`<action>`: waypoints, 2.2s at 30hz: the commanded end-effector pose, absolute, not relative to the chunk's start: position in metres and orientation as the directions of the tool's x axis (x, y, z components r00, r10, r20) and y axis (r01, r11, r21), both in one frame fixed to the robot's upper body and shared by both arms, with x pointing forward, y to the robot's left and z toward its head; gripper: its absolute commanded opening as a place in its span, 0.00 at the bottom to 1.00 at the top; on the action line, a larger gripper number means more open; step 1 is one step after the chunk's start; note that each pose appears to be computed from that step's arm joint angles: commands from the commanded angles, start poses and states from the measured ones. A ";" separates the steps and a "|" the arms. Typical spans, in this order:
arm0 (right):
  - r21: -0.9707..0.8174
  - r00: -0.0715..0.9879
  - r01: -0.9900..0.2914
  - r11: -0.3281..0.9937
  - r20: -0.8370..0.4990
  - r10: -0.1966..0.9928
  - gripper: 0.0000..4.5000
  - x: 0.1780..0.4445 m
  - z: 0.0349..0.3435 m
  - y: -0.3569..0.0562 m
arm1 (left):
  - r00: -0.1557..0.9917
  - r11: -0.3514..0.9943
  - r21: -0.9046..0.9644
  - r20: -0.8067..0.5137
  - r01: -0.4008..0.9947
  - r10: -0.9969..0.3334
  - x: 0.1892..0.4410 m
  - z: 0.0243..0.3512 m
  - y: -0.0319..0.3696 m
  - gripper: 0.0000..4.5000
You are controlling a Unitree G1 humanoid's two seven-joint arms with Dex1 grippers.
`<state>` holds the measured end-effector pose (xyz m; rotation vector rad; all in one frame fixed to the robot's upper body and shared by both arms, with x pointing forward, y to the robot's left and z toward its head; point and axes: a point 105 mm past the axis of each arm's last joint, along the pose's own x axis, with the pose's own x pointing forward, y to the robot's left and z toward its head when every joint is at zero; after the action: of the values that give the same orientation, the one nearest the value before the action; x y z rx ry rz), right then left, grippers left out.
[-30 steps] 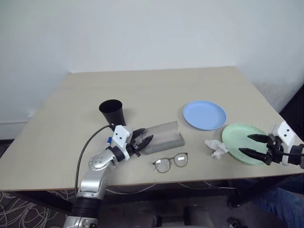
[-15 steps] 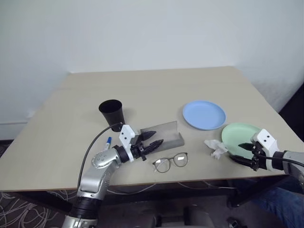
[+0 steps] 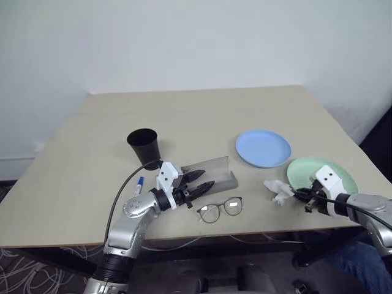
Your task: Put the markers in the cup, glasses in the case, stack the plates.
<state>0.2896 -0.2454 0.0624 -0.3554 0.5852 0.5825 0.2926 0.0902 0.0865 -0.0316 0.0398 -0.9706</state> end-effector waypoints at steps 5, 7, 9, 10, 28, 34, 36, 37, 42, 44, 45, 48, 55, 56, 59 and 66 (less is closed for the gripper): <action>-0.221 0.728 -0.573 0.790 -0.580 0.366 0.01 0.301 0.070 -0.246 | 0.562 0.562 0.009 0.016 0.827 -0.827 0.296 0.101 0.089 0.55; -0.233 0.742 -0.555 0.799 -0.573 0.348 0.01 0.305 0.072 -0.249 | 0.563 0.563 0.011 0.016 0.827 -0.827 0.296 0.101 0.089 0.55; -0.252 0.760 -0.533 0.808 -0.563 0.326 0.01 0.309 0.074 -0.253 | 0.562 0.563 0.012 0.016 0.827 -0.827 0.296 0.101 0.089 0.55; -0.263 0.774 -0.516 0.815 -0.551 0.313 0.01 0.313 0.077 -0.256 | 0.562 0.563 0.012 0.017 0.827 -0.827 0.297 0.101 0.089 0.55; -0.467 0.788 -0.614 0.636 -0.313 0.531 0.01 0.379 0.147 -0.206 | 0.563 0.564 0.028 0.023 0.825 -0.826 0.304 0.104 0.087 0.55; -0.456 0.633 -0.758 0.467 -0.340 0.695 0.01 0.387 0.148 -0.166 | 0.557 0.558 0.031 0.028 0.830 -0.830 0.303 0.106 0.086 0.55; -0.453 0.603 -0.781 0.430 -0.370 0.707 0.01 0.392 0.139 -0.159 | 0.558 0.558 0.033 0.030 0.829 -0.830 0.303 0.106 0.086 0.55; -0.449 0.589 -0.792 0.413 -0.385 0.710 0.01 0.394 0.134 -0.156 | 0.559 0.560 0.034 0.030 0.828 -0.828 0.303 0.107 0.086 0.55; -0.433 0.543 -0.826 0.360 -0.443 0.713 0.01 0.398 0.114 -0.147 | 0.573 0.575 0.038 0.037 0.818 -0.818 0.303 0.108 0.088 0.55; -0.446 0.544 -0.826 0.346 -0.465 0.698 0.01 0.400 0.108 -0.148 | 0.580 0.582 0.039 0.037 0.813 -0.814 0.302 0.108 0.089 0.55; -0.448 0.545 -0.825 0.344 -0.471 0.694 0.01 0.401 0.107 -0.149 | 0.582 0.583 0.039 0.037 0.811 -0.812 0.301 0.108 0.089 0.55; -0.451 0.548 -0.824 0.343 -0.480 0.686 0.01 0.404 0.104 -0.150 | 0.584 0.585 0.039 0.036 0.810 -0.811 0.301 0.107 0.090 0.55; -0.434 0.540 -0.831 0.347 -0.484 0.688 0.21 0.407 0.103 -0.150 | 0.585 0.586 0.041 0.037 0.809 -0.810 0.301 0.108 0.089 0.55; -0.442 0.546 -0.827 0.349 -0.476 0.690 0.29 0.407 0.104 -0.149 | 0.585 0.586 0.041 0.037 0.809 -0.810 0.301 0.108 0.088 0.55; -0.462 0.562 -0.812 0.357 -0.450 0.695 0.42 0.409 0.111 -0.149 | 0.583 0.584 0.041 0.035 0.811 -0.812 0.301 0.108 0.088 0.55; -0.440 0.520 -0.832 0.339 -0.403 0.753 0.42 0.399 0.138 -0.159 | 0.576 0.577 0.043 0.037 0.816 -0.817 0.302 0.108 0.086 0.55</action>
<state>0.3991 -0.1569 0.1091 -0.6745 0.2175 1.0287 0.3008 0.0895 0.0936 0.0024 0.0047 -0.9397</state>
